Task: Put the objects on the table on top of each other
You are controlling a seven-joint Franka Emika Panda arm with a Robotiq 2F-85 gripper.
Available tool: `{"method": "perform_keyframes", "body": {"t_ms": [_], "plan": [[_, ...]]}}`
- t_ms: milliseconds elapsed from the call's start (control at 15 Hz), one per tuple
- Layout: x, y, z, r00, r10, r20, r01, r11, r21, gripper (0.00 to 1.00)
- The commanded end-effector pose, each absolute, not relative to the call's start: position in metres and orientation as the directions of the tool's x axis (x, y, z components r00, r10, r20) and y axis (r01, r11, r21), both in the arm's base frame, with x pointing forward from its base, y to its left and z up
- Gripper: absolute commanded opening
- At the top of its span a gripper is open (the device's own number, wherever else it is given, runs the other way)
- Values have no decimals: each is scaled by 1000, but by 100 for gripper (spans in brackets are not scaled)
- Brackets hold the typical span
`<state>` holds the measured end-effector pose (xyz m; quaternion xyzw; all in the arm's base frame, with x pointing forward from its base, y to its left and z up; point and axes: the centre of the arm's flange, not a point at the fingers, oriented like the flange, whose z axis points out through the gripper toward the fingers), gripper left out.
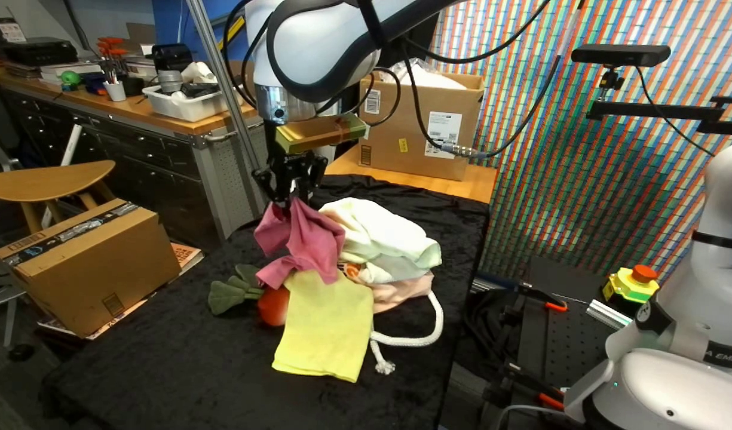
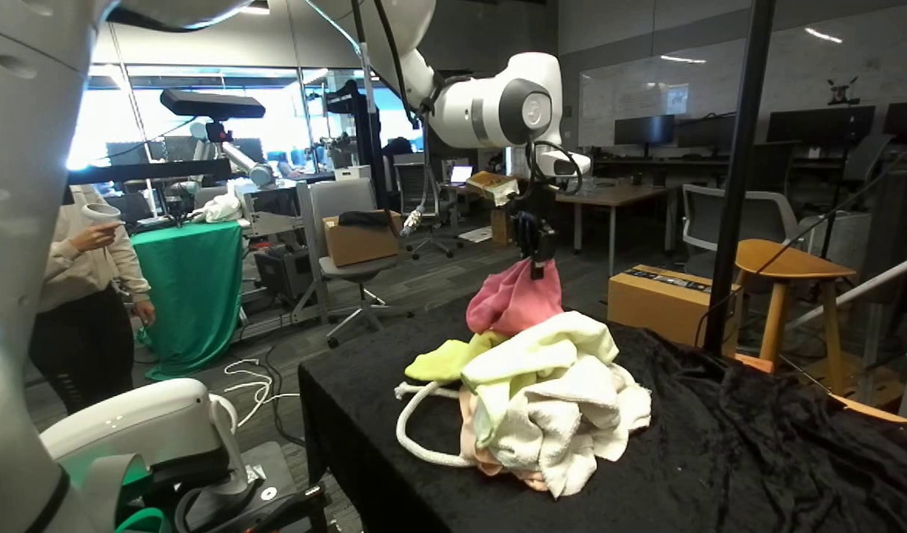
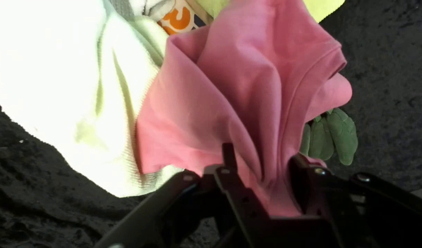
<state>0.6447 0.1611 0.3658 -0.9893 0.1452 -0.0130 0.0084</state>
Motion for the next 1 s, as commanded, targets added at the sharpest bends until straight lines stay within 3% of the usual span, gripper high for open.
{"method": "perform_keyframes", "body": {"t_ms": [0, 267, 933], "plan": [[636, 158, 379, 972, -234, 4, -233, -972, -24, 71], [625, 154, 393, 986, -159, -49, -159, -987, 7, 98], [543, 130, 499, 973, 119, -198, 114, -993, -38, 100]]}}
